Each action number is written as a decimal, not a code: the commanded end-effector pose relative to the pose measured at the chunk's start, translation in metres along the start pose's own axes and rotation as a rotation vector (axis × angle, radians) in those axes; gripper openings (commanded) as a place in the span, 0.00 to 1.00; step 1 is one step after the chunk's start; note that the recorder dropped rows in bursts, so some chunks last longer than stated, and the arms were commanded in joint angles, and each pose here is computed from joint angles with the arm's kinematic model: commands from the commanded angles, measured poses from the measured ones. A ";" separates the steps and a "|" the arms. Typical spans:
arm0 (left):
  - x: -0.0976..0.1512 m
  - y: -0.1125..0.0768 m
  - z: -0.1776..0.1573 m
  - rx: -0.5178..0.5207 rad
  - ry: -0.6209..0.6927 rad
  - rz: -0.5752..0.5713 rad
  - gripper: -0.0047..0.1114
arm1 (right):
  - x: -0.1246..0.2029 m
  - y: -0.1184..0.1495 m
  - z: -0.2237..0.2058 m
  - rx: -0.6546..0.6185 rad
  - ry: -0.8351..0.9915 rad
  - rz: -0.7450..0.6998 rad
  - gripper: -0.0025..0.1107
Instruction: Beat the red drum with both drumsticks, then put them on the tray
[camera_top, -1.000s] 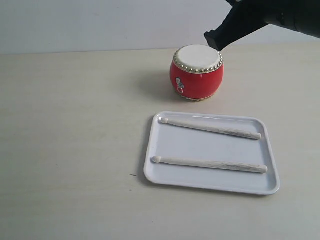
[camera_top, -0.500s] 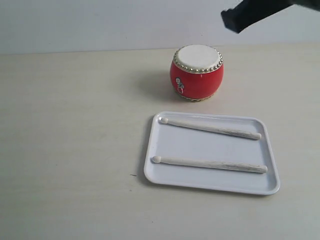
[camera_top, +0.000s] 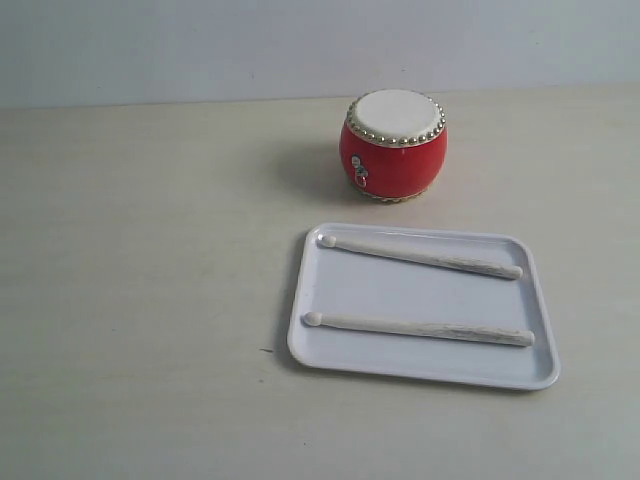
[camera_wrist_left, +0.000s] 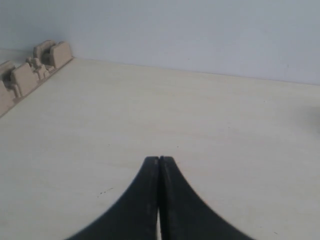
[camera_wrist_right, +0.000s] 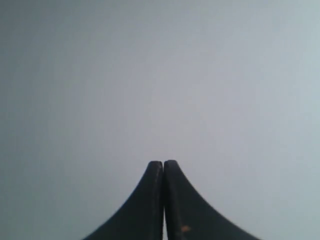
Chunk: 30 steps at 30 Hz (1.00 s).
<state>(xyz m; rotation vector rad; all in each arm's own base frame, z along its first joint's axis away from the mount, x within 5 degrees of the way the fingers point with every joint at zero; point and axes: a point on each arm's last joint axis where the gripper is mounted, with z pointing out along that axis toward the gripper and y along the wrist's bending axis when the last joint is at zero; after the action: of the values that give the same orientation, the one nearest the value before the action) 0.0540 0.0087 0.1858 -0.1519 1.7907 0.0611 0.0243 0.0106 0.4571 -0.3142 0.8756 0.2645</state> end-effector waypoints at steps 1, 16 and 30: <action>0.000 0.000 0.000 0.005 -0.007 0.000 0.04 | -0.013 0.001 -0.032 0.019 0.027 -0.030 0.02; 0.000 0.000 0.000 0.005 -0.007 0.000 0.04 | -0.014 0.026 -0.086 0.094 0.206 -0.133 0.02; 0.000 0.000 0.000 0.005 -0.006 -0.001 0.04 | 0.080 0.021 -0.090 0.273 0.485 0.004 0.02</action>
<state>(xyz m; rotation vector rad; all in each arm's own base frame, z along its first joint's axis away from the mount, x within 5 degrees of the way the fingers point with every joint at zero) 0.0538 0.0087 0.1857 -0.1522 1.7909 0.0613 -0.0076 0.0039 0.3509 -0.1632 1.3445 0.1038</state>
